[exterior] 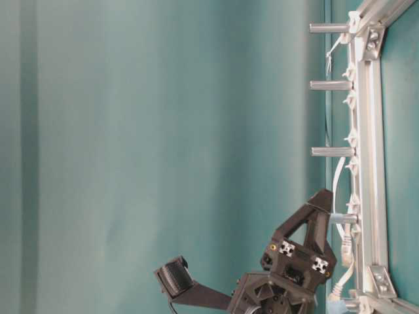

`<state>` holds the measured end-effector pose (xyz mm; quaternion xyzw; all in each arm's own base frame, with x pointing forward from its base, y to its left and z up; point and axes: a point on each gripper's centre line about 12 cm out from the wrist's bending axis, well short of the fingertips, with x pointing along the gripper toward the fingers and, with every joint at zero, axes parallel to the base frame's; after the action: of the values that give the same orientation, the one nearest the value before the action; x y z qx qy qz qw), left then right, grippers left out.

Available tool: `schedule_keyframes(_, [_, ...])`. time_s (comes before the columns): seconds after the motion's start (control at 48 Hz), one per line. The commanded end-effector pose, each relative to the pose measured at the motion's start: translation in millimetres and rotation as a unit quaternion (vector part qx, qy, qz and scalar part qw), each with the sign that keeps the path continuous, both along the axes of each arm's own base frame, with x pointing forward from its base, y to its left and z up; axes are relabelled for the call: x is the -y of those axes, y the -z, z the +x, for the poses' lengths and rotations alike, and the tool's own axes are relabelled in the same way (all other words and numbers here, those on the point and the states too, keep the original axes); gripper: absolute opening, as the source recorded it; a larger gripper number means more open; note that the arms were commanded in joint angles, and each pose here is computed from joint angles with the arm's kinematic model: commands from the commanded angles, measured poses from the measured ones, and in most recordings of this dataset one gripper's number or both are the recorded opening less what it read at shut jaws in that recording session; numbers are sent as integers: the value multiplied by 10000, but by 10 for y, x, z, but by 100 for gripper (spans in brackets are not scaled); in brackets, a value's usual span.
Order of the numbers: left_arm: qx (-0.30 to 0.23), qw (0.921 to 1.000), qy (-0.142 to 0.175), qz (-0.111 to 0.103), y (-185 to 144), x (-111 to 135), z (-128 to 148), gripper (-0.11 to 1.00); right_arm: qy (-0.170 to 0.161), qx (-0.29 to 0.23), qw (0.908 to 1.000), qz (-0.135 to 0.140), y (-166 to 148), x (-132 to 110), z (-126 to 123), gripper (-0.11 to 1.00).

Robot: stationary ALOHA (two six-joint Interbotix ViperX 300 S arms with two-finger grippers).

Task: Insert the wire through the string loop located on the right side.
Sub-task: 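Push the USB plug leftward through the black zip-tie loop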

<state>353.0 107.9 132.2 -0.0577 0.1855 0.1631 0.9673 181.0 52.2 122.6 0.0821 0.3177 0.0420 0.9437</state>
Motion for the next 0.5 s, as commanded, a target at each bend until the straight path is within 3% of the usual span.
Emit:
schedule_keyframes(0.0, [253,9997,-1,43,-161,-8,50,61,9,104,9999,-9,-61,-20,76,10])
schedule_keyframes(0.479, [260,9997,-1,45,-163,-8,51,61,-31,54,10000,-69,-80,-74,200,10])
